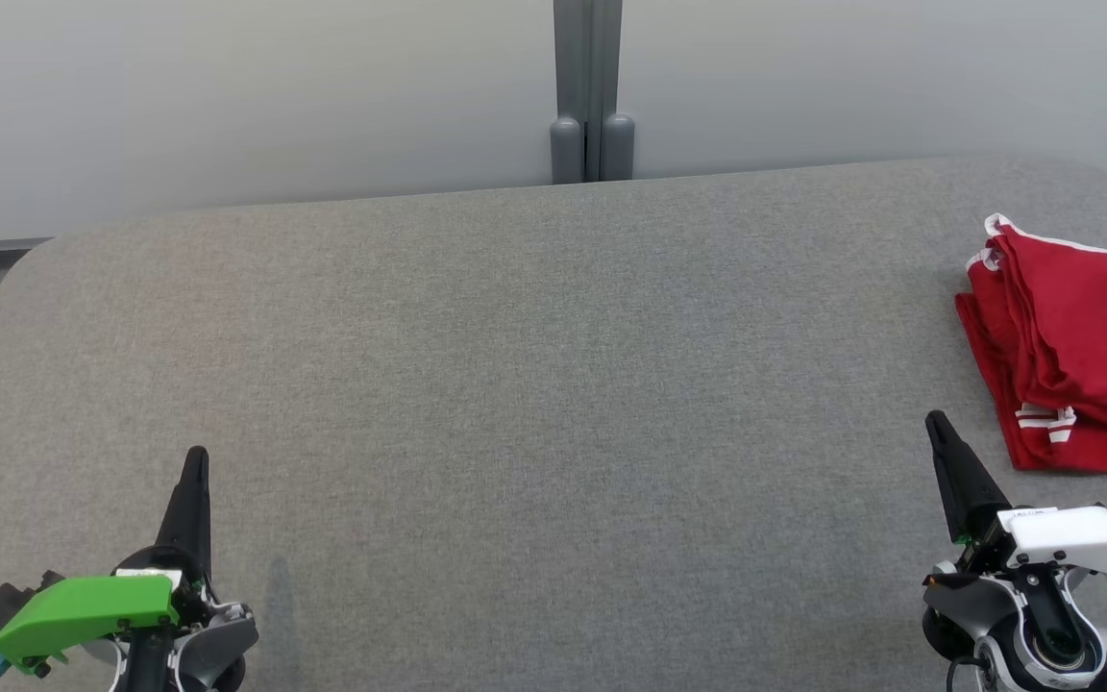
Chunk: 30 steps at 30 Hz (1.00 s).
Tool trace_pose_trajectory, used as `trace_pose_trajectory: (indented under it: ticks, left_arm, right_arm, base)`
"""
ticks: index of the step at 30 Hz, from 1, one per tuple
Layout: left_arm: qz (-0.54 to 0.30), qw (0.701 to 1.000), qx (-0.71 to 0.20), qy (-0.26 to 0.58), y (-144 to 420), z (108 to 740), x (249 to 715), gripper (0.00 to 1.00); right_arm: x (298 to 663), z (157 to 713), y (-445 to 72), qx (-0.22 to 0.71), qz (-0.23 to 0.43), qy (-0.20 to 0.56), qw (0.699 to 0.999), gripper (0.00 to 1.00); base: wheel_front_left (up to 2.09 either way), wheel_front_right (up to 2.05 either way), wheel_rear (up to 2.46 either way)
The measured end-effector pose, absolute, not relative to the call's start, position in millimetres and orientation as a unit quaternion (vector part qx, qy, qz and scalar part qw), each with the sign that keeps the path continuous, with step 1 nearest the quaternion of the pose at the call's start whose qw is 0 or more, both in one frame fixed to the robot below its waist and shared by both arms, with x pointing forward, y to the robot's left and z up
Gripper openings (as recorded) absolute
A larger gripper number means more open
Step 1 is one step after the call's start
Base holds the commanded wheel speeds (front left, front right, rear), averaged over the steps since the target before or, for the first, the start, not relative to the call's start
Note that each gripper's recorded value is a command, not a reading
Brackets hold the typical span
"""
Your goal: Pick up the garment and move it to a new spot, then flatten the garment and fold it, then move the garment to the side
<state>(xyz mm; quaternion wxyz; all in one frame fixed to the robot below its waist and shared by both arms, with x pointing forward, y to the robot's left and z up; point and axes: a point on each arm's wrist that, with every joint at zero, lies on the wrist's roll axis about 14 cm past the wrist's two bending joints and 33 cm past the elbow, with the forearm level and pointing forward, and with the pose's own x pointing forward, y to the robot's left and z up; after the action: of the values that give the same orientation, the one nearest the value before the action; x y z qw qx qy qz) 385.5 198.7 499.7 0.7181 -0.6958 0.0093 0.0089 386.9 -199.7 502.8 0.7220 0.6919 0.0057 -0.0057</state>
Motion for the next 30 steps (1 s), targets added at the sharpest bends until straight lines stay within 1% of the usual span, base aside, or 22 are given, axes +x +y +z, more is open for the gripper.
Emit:
trace_pose_trajectory:
  ticks: [7,30]
  left_arm:
    - [0.004,0.705,-0.709,0.005,199.3,503.0,387.0,0.0]
    - [0.004,0.705,-0.709,0.004,199.5,503.7,387.4,0.0]
  right_arm:
    - [388.0,505.3,-200.0,0.707,-0.002,0.002,0.707,0.0]
    - [388.2,505.4,-200.0,0.707,-0.002,0.002,0.707,0.0]
  base:
    - [0.0,0.0,0.0]
    - [0.0,0.0,0.0]
